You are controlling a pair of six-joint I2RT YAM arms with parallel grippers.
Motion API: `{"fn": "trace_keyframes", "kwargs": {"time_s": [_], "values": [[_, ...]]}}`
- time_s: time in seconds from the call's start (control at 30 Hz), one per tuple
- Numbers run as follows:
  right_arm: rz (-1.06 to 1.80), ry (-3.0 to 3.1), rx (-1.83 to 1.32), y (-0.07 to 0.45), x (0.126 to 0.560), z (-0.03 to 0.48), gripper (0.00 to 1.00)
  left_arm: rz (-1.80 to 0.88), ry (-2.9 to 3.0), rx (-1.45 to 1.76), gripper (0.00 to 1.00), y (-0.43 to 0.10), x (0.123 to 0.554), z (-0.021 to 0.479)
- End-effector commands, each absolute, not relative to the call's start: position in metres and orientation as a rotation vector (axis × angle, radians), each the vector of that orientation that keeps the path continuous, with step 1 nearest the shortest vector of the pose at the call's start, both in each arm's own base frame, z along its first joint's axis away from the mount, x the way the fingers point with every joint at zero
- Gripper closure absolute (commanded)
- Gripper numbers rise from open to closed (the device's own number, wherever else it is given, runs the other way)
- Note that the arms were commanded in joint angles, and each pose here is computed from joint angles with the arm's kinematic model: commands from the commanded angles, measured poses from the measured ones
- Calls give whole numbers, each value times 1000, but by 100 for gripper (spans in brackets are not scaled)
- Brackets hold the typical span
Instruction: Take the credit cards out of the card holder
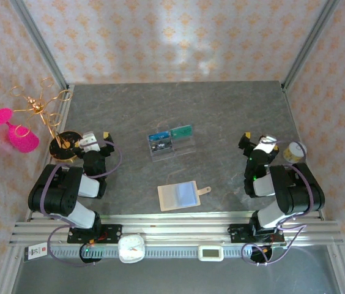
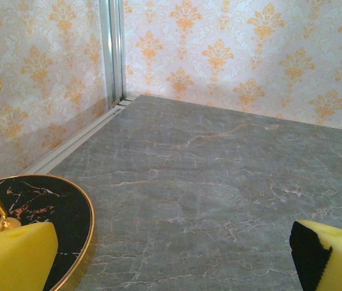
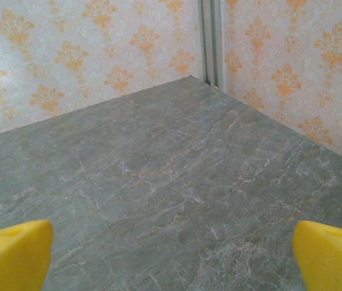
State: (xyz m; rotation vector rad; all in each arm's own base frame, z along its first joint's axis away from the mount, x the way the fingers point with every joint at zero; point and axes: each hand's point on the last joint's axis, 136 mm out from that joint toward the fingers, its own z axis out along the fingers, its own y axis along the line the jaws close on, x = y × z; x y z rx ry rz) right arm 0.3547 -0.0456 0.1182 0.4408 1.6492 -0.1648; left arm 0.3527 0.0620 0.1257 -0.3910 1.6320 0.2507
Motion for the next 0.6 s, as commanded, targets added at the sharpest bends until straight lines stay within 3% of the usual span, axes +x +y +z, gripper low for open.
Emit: {"fn": "trace_keyframes", "kwargs": {"time_s": [0.0, 0.57], "values": [[-135, 1632, 456, -46, 361, 126, 0, 243, 1580, -413, 1, 63, 355, 138], [-134, 1615, 450, -46, 359, 129, 0, 245, 1582, -409, 1, 63, 356, 138]]}}
